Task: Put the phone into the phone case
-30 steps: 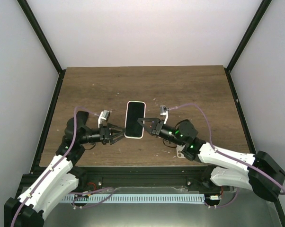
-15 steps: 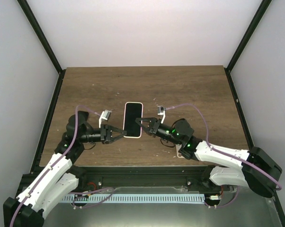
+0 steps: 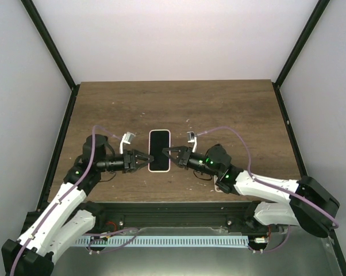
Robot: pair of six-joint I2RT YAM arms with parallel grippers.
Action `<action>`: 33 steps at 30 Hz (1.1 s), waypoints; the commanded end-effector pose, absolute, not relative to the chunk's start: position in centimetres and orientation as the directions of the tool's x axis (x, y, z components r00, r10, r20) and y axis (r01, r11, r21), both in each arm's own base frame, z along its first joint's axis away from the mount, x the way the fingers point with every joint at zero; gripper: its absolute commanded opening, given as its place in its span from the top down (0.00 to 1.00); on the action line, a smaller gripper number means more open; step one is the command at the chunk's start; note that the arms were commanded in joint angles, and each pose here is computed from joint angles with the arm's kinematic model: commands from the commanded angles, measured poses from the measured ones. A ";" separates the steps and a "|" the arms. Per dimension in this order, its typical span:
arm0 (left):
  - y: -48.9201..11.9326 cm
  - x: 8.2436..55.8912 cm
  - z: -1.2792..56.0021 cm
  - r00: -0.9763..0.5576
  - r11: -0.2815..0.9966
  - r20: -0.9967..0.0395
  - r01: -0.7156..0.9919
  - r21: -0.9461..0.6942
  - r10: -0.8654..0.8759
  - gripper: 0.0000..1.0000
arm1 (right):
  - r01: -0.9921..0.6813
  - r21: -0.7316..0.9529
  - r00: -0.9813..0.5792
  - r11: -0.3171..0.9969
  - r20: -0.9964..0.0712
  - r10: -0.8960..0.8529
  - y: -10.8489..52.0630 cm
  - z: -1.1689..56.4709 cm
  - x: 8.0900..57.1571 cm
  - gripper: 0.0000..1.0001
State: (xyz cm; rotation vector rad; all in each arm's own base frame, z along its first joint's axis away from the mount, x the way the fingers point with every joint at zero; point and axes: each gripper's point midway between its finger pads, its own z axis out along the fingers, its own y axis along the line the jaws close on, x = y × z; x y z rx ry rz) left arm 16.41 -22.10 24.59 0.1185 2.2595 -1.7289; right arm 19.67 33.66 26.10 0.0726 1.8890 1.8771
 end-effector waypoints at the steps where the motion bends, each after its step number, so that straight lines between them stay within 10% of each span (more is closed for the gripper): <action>1: -21.7 17.1 25.1 -0.929 0.313 -0.344 0.289 -0.905 -0.138 0.45 | -0.396 0.918 -0.867 -0.009 -0.371 0.332 34.2 29.6 18.8 0.97; 6: -20.4 18.5 23.6 -0.904 0.464 -0.390 0.273 -0.843 -0.175 0.34 | -0.438 0.894 -0.848 0.095 -0.446 0.288 34.6 28.1 19.6 0.96; 10: -18.2 19.9 21.9 -0.881 0.632 -0.423 0.208 -0.746 -0.210 0.01 | -0.442 0.860 -0.829 0.256 -0.500 0.251 34.4 24.7 21.8 0.96; 33: -14.6 21.6 17.0 -0.878 0.819 -0.412 0.042 -0.572 -0.243 0.00 | -0.258 0.795 -0.838 0.548 -0.466 0.282 31.4 12.3 35.8 0.95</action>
